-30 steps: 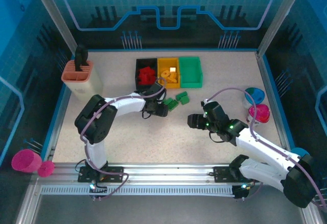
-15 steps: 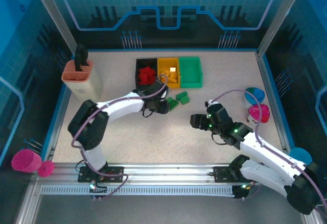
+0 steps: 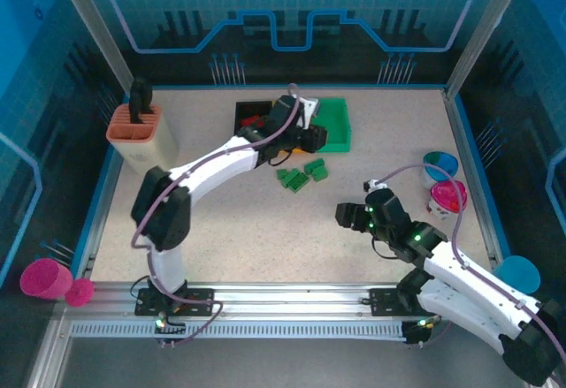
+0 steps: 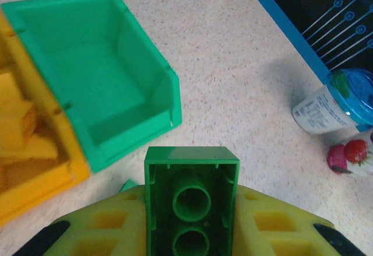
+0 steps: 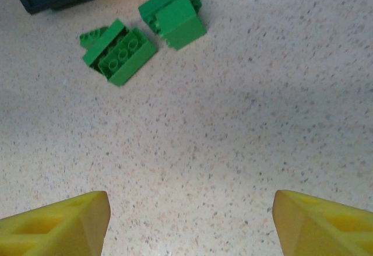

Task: Sort the legos into containers by color
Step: Place the lego in the container.

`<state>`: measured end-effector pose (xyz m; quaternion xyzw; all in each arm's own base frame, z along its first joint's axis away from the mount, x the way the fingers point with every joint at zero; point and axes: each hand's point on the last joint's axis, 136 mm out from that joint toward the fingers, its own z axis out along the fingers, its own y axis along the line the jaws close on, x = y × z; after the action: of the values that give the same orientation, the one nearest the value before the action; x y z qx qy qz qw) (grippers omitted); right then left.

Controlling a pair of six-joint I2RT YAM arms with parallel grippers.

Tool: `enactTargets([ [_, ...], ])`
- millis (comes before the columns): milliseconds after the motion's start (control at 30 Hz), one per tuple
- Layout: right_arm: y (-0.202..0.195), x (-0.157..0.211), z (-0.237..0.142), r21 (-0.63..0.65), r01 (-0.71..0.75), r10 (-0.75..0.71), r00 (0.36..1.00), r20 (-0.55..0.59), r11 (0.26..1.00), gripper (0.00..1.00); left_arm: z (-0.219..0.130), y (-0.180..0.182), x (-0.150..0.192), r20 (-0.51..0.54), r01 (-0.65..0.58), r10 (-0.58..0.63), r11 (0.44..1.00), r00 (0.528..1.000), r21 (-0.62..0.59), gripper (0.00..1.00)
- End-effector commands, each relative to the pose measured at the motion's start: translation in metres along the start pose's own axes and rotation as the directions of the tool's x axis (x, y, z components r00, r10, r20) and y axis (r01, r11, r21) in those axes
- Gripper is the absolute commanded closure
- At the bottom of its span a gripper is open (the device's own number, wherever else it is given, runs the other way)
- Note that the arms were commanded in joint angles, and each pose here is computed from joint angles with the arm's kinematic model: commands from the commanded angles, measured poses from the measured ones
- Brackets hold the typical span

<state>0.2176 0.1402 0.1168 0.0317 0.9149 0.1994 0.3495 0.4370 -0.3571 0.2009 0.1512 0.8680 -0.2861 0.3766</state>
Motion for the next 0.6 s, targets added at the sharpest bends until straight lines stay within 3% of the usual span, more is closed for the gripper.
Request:
enactTargets([
  [0, 0.003, 0.018, 0.002, -0.020, -0.003, 0.003, 0.999, -0.045, 1.000, 0.26, 0.034, 0.001, -0.010, 0.019, 0.004, -0.005, 1.000, 1.000, 0.029, 0.74],
  [167, 0.010, 0.028, 0.001, -0.041, 0.019, -0.022, 0.997, -0.069, 0.999, 0.25, 0.076, 0.019, -0.015, 0.009, 0.015, -0.015, 1.000, 1.000, -0.027, 0.74],
  [567, 0.017, 0.039, -0.002, -0.043, 0.058, -0.062, 0.994, -0.087, 0.997, 0.26, 0.124, 0.050, -0.011, -0.025, 0.028, -0.031, 0.993, 0.999, -0.113, 0.71],
])
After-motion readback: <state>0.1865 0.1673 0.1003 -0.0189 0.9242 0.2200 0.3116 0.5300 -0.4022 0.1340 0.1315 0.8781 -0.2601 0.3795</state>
